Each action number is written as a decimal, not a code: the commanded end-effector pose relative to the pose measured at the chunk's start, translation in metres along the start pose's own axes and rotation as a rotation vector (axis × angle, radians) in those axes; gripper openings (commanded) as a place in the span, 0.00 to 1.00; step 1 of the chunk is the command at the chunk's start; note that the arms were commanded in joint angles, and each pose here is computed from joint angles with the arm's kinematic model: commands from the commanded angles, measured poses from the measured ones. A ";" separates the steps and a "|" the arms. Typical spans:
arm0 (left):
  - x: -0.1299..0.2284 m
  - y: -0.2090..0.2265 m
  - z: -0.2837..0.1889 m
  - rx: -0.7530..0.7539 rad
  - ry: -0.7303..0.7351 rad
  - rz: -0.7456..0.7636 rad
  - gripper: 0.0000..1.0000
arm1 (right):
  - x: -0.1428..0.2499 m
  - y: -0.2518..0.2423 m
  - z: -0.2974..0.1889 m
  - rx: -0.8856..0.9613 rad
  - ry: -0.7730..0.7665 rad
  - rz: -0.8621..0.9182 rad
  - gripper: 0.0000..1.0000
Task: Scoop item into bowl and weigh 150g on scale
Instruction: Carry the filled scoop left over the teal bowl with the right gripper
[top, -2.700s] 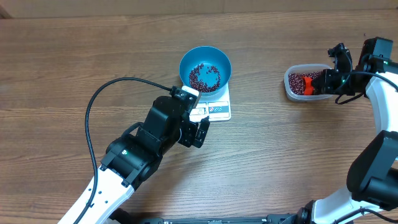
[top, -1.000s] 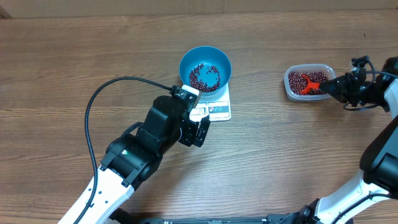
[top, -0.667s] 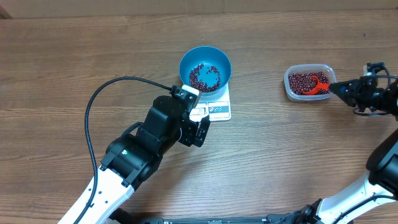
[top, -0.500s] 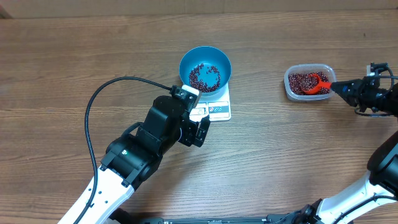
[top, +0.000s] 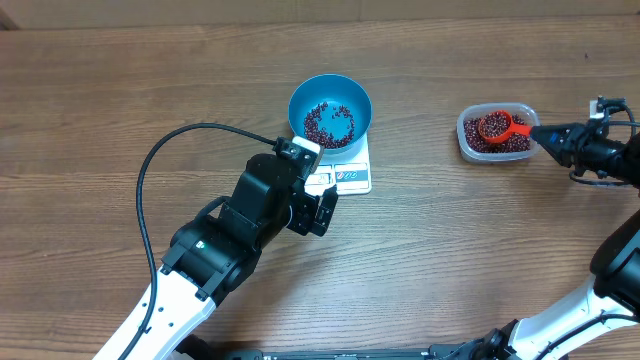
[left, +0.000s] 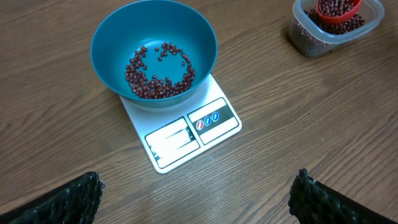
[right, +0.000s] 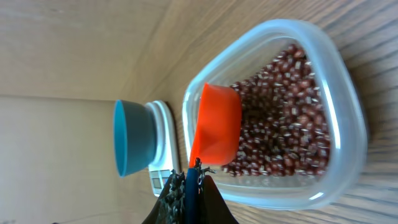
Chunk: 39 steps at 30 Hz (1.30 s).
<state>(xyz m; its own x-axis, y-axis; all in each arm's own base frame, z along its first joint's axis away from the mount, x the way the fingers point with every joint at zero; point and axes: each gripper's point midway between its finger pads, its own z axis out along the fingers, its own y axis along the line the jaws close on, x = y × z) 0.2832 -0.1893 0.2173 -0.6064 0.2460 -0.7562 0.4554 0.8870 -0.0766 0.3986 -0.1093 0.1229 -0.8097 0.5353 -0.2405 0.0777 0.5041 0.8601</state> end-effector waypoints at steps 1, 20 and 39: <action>0.002 0.001 0.001 -0.001 0.002 0.016 1.00 | 0.000 0.012 0.001 -0.092 -0.007 0.012 0.04; 0.002 0.001 0.001 -0.001 0.001 0.016 1.00 | 0.010 0.073 0.016 -0.331 0.041 -0.006 0.04; 0.002 0.000 0.001 0.006 0.002 0.016 0.99 | 0.083 0.178 0.107 -0.458 0.339 -0.217 0.04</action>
<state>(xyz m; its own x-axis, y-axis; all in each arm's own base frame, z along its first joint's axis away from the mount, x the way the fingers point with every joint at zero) 0.2832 -0.1894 0.2173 -0.6064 0.2460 -0.7561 0.4557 0.8868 -0.0769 0.4122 0.0799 0.1877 -0.9245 0.1959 -0.3269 -0.2788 0.2372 0.9306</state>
